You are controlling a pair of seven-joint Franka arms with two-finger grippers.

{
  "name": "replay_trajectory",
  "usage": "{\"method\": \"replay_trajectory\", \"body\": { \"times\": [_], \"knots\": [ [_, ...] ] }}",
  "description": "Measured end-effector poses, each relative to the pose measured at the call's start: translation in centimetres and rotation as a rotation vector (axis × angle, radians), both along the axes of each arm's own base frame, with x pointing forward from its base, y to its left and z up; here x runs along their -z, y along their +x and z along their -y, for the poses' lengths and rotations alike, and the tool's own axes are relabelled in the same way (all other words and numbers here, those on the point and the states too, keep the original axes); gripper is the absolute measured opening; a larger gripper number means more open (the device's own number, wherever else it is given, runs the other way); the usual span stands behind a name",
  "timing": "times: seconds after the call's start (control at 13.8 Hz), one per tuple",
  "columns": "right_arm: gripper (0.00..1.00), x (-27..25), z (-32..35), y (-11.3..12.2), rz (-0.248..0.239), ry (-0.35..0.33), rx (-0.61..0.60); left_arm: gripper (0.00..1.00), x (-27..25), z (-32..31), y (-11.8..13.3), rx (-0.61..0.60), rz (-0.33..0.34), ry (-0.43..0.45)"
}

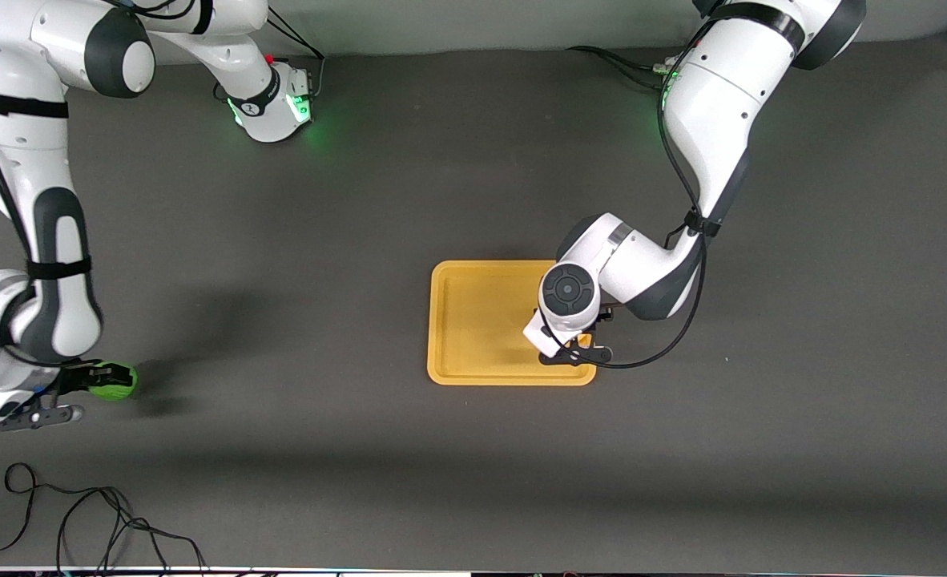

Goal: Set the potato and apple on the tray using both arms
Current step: 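Release the potato on the tray while the right gripper grasps the apple, then lift the green apple with the right gripper toward the tray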

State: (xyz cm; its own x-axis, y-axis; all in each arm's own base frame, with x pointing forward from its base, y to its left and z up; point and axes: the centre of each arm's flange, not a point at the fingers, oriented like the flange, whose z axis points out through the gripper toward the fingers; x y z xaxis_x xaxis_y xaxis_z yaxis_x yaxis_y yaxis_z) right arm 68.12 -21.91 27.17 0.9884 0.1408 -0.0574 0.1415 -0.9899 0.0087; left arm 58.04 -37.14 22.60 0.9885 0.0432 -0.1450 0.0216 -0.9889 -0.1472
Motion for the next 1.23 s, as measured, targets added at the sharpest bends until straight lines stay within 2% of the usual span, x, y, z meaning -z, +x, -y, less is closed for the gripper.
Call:
{"method": "replay_trajectory", "body": {
  "times": [0.14,0.36,0.51,0.72,0.94,1.08,1.23],
  "knots": [
    [0.71,-8.3,-0.1,0.9,-0.009,-0.013,-0.028,1.0,-3.3,-0.9,2.0,-0.053,0.03,-0.03],
    [0.71,-20.0,-1.6,-0.5,0.021,-0.035,-0.064,1.0,-14.3,-8.6,5.8,-0.151,0.034,-0.034],
    [0.71,-24.3,-5.2,-1.7,0.009,-0.016,-0.052,1.0,-21.6,-16.0,6.4,-0.115,-0.004,-0.06],
    [0.71,-27.3,-15.0,-2.4,-0.034,-0.002,0.024,1.0,-29.0,-25.1,5.2,-0.111,0.004,-0.035],
    [0.71,-28.5,-28.1,-3.2,-0.037,-0.02,0.111,1.0,-31.2,-31.8,3.3,-0.092,-0.002,0.008],
    [0.71,-28.4,-38.1,-4.9,-0.032,-0.036,0.182,1.0,-31.9,-35.5,2.4,-0.121,-0.004,0.012],
    [0.71,-27.5,-49.0,-8.0,-0.014,-0.049,0.255,1.0,-32.5,-38.3,1.8,-0.147,0.0,0.013]
  ]
}}
